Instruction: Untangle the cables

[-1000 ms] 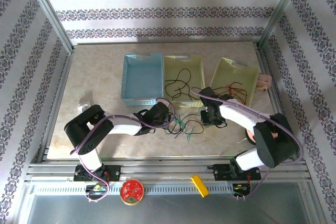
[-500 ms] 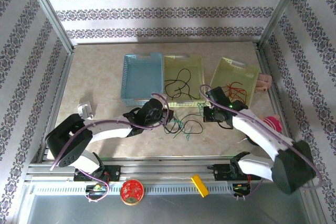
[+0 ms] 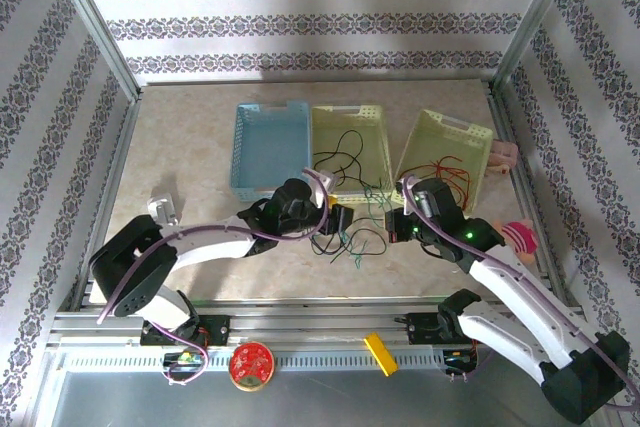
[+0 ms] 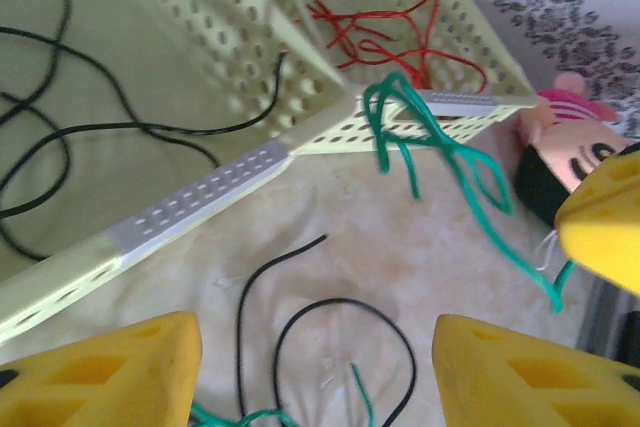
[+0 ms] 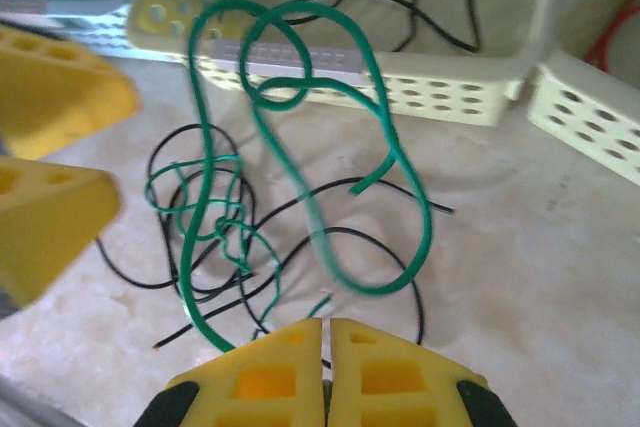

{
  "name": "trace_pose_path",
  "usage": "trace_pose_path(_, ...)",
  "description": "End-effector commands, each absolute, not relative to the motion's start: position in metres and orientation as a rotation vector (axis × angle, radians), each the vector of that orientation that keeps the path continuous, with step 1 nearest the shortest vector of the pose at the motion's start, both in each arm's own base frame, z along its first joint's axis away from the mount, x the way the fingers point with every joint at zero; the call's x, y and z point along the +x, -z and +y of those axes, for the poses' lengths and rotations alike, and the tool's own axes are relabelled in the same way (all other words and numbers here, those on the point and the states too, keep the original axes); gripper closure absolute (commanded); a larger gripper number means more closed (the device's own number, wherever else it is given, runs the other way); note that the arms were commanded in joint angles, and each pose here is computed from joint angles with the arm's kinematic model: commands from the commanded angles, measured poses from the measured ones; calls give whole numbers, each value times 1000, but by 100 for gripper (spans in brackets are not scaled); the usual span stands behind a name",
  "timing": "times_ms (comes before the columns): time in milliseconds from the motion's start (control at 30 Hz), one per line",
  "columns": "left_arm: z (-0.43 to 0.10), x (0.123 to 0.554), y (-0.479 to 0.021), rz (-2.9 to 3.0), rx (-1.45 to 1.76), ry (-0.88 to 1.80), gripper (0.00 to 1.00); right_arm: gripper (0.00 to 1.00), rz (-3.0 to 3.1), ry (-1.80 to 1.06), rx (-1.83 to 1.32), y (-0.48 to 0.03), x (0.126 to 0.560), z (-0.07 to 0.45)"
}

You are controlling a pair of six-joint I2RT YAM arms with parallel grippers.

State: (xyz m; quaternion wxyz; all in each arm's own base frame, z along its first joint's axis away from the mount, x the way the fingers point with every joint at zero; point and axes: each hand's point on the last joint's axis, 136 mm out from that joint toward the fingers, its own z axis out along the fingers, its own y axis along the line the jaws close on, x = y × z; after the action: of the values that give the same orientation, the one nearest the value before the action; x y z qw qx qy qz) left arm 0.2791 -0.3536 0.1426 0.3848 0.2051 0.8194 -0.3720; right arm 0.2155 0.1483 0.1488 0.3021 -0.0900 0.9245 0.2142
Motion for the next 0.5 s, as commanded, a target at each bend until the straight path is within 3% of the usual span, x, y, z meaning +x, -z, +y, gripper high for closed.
trace_pose_path(0, -375, 275, -166, 1983, 555, 1104, 37, 100, 2429, -625, -330, -151, 213, 162)
trace_pose_path(467, -406, 270, -173, 1946, 633, 1312, 36, 100, 2396, -655, -408, -156, 208, 173)
